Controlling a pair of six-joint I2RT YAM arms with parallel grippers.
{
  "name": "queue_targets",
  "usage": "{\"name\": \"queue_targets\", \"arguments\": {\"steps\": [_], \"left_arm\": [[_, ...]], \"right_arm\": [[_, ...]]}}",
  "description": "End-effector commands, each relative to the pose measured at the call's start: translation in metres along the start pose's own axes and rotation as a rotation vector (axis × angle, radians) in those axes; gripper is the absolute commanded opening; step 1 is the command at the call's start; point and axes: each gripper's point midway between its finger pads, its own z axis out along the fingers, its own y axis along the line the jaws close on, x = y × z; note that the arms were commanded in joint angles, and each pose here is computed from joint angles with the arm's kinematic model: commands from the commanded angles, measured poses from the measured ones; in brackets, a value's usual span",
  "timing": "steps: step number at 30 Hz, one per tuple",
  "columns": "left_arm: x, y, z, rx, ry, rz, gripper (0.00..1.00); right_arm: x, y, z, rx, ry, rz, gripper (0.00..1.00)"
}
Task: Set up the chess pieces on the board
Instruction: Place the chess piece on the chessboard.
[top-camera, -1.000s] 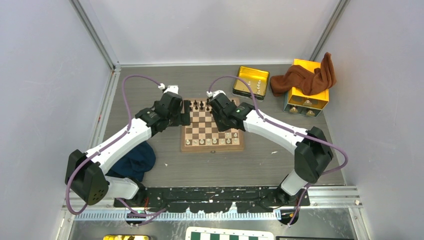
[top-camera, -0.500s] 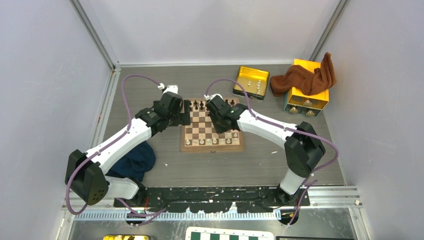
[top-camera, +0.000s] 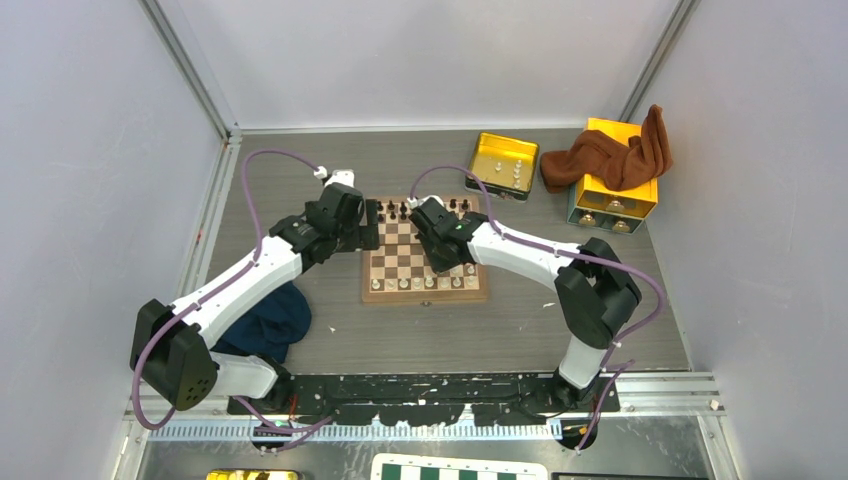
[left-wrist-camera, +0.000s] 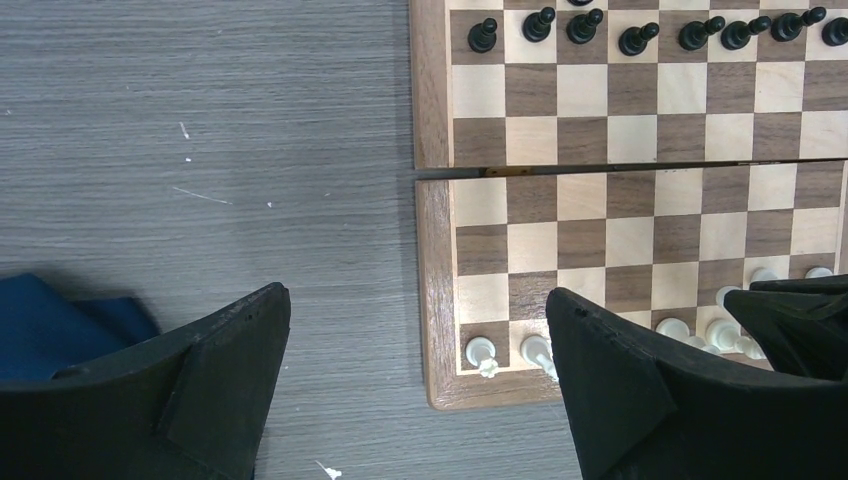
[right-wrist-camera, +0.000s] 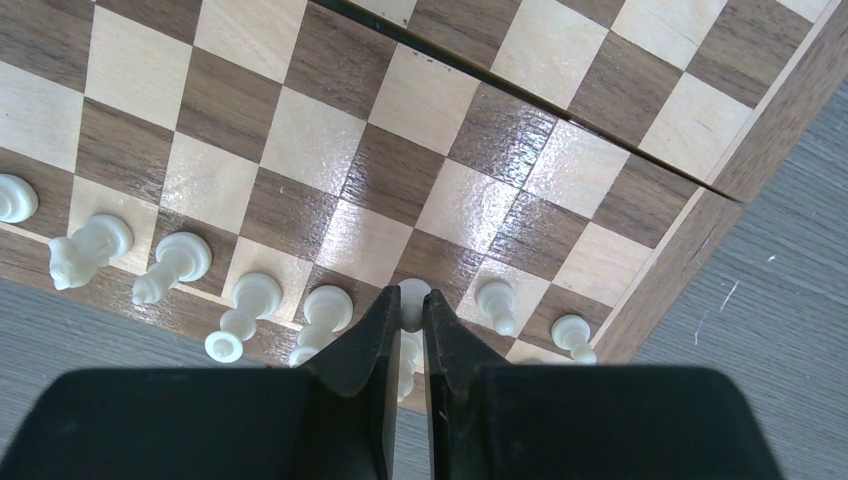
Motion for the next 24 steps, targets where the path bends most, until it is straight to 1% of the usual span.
{"name": "queue_targets", "arguments": {"steps": [1, 24], "left_arm": [[-0.012, 0.001, -0.005, 0.006, -0.044, -0.013, 1.0], [-0.009, 0.001, 0.0, 0.014, -0.029, -0.005, 0.99]], "right_arm": [[-0.011, 0.005, 0.003, -0.006, -0.045, 0.018, 0.01], [-0.006, -0.008, 0.015, 0.036, -0.043, 0.027, 0.01]]}}
